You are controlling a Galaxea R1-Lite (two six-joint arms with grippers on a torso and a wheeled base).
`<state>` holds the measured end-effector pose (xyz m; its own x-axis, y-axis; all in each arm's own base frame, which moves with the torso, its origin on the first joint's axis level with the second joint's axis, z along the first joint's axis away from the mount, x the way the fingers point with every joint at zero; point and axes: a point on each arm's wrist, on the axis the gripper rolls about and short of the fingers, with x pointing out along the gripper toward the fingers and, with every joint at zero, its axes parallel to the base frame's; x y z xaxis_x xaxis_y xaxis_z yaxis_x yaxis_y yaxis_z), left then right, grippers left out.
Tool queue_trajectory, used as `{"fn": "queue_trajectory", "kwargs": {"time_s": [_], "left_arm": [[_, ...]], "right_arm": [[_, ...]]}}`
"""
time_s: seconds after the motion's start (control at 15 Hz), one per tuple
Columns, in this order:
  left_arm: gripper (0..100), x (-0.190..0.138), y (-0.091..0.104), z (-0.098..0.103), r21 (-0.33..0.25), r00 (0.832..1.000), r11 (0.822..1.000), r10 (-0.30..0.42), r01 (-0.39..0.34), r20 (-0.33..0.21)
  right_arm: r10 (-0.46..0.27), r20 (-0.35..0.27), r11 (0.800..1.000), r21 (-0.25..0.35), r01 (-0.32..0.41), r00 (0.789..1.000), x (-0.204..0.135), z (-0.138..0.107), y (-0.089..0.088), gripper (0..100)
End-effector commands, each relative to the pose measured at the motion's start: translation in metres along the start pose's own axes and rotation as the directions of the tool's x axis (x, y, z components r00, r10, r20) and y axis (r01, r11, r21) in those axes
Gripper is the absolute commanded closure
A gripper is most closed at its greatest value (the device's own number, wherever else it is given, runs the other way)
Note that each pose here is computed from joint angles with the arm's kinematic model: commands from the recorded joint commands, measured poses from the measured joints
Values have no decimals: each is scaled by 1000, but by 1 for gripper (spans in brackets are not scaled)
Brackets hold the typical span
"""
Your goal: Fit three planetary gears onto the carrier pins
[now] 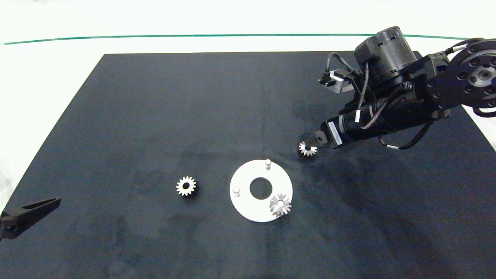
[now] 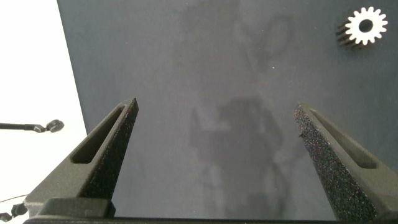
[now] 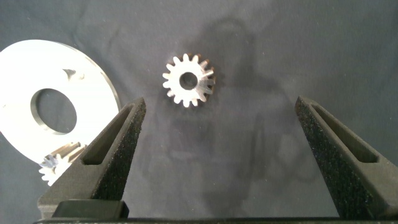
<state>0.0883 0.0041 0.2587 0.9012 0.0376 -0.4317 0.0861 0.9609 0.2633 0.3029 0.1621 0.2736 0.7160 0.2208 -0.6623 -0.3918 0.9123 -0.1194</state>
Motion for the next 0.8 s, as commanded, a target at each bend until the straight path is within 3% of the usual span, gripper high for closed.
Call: {"fn": "queue_trajectory", "kwargs": {"time_s": [0.07, 0.8], "left_arm": [[0, 0, 0, 0, 2, 1000, 1000, -1, 1, -1], [0, -1, 0, -1, 12, 1000, 1000, 1, -1, 0]], "right_arm": [[-3, 0, 1000, 1, 3, 1000, 1, -1, -1, 0], [9, -83, 1000, -27, -11, 996, 48, -8, 15, 0]]}}
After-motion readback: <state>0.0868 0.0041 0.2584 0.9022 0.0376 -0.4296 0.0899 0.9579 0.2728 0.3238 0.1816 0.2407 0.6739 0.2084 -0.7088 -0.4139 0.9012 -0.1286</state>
